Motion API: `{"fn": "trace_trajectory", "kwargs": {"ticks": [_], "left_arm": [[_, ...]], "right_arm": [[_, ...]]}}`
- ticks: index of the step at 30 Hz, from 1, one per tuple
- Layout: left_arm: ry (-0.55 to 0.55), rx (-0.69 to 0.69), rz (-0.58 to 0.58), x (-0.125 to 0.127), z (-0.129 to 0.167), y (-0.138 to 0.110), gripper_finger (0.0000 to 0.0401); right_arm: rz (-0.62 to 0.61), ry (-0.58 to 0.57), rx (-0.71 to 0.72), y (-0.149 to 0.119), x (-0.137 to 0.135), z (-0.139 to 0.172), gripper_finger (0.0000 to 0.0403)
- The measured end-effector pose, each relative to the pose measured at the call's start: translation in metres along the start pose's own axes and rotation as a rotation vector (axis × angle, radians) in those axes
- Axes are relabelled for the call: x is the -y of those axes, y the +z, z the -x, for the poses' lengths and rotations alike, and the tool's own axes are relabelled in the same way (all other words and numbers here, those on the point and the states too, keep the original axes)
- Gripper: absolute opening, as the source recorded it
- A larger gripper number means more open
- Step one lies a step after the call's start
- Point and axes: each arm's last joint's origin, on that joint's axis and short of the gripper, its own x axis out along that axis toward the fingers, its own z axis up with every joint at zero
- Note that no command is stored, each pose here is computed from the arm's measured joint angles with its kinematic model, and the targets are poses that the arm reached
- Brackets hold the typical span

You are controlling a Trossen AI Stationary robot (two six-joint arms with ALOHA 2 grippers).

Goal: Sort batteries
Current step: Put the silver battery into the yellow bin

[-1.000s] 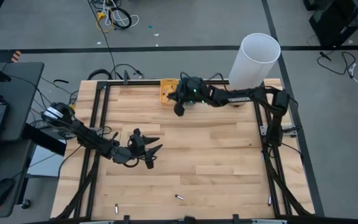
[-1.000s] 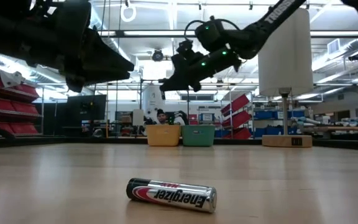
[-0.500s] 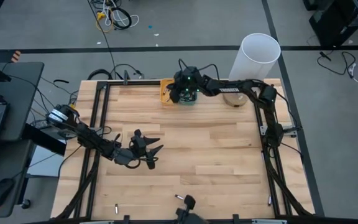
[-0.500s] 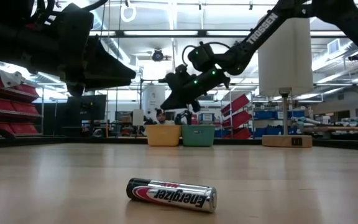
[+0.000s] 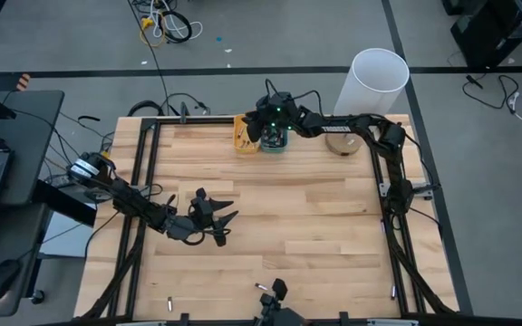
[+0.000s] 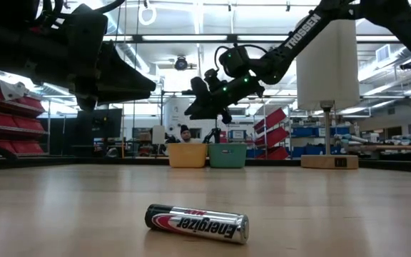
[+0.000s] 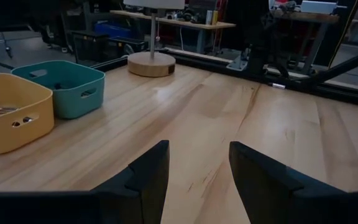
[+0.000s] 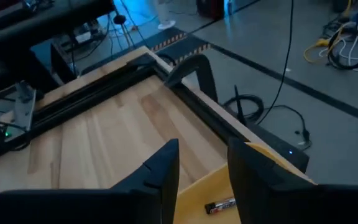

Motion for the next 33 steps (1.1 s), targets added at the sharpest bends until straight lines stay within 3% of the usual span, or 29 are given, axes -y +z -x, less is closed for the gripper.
{"fn": "trace_trajectory", "kwargs": {"ticks": [7, 14, 18, 23, 28, 33], "left_arm": [[0.002, -0.009, -0.01, 0.0, 0.0, -0.001, 0.0183], [0.015, -0.057, -0.022, -0.001, -0.003, -0.017, 0.0183], [-0.032, -0.108, -0.057, 0.0, -0.005, -0.03, 0.0183], [-0.131, -0.193, -0.095, 0.002, -0.007, -0.044, 0.0183], [-0.132, -0.207, -0.109, 0.009, -0.013, -0.051, 0.0183], [-0.135, -0.208, -0.158, 0.016, -0.019, -0.055, 0.0183]], "right_arm": [[-0.016, 0.055, -0.114, 0.011, -0.007, 0.02, 0.0117], [0.005, 0.013, -0.417, 0.016, -0.021, 0.069, 0.01], [-0.006, -0.041, -0.719, -0.006, -0.03, 0.091, 0.0086], [0.1, -0.211, -1.058, -0.034, -0.049, 0.115, 0.0075], [0.22, -0.334, -1.223, -0.052, -0.083, 0.132, 0.0075], [0.336, -0.326, -1.311, -0.084, -0.115, 0.144, 0.0075]]}}
